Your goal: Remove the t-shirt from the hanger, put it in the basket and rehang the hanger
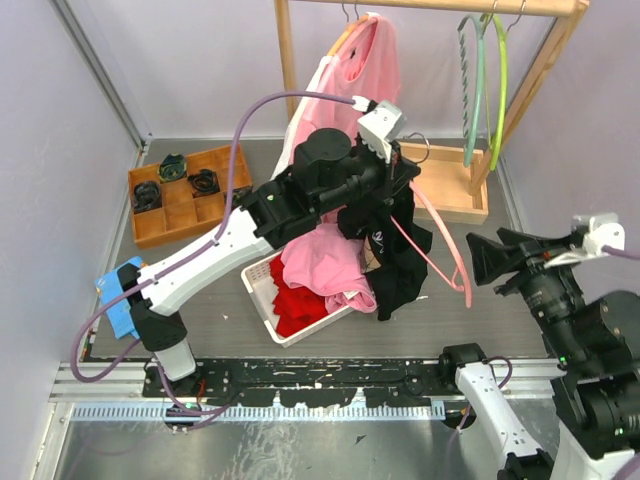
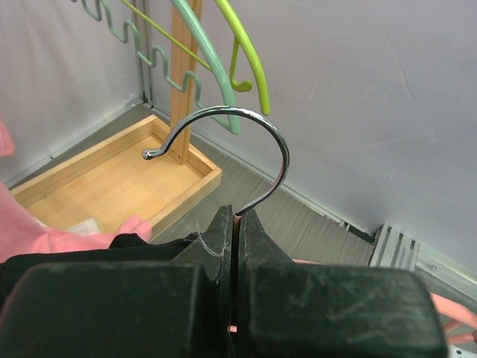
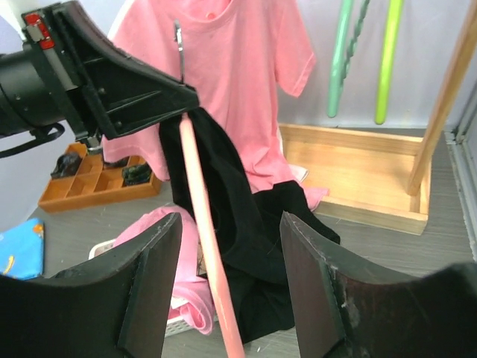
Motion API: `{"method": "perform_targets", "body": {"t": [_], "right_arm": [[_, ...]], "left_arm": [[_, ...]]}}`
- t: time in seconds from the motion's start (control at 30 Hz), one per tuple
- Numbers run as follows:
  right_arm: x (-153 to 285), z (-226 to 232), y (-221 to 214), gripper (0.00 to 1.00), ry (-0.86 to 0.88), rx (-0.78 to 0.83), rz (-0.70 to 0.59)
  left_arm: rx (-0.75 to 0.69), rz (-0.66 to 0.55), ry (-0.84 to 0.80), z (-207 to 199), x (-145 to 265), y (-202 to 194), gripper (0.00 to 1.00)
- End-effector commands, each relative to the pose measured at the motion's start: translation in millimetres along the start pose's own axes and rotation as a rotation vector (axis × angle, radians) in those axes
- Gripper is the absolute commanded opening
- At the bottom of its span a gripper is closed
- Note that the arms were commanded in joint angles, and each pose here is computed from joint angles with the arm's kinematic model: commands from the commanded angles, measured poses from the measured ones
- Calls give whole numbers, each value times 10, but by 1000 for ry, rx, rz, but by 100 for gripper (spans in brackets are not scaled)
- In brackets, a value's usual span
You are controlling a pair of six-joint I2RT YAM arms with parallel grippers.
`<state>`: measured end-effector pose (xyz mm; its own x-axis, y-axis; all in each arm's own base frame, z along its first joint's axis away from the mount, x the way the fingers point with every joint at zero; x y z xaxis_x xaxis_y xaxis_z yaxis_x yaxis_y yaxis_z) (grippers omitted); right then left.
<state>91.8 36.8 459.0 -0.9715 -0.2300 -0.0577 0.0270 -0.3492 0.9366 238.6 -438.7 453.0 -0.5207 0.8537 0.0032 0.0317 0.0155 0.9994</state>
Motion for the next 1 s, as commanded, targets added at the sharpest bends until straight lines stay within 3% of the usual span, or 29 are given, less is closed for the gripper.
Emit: {"method": "perform_targets", "body": {"t": [0.0,0.43,0.97], "right_arm": [[-202,105,-5,61,83,37,56],[-385,-32,-281,61,36,37,201],[-519,-154,-481,61,2,31,244]], "left_arm": [[-33,-33,-20,-88,-55,178,0],[-51,2,-9,-156,-216,140,0],[-61,-2,-20,-221,-251,208,0]]}}
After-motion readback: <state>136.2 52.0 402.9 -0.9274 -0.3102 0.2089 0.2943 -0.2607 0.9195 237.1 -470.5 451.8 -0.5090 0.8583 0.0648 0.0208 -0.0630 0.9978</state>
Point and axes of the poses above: each gripper's point midway between its finger pads, its own x axis back along the fingers, its own z axis along the line the jaws close on, y = z × x, the point moved 3 cm from there along x, back along the fingers, and after that the axes turned 8 degrees about -x, right-handed, at the moved point
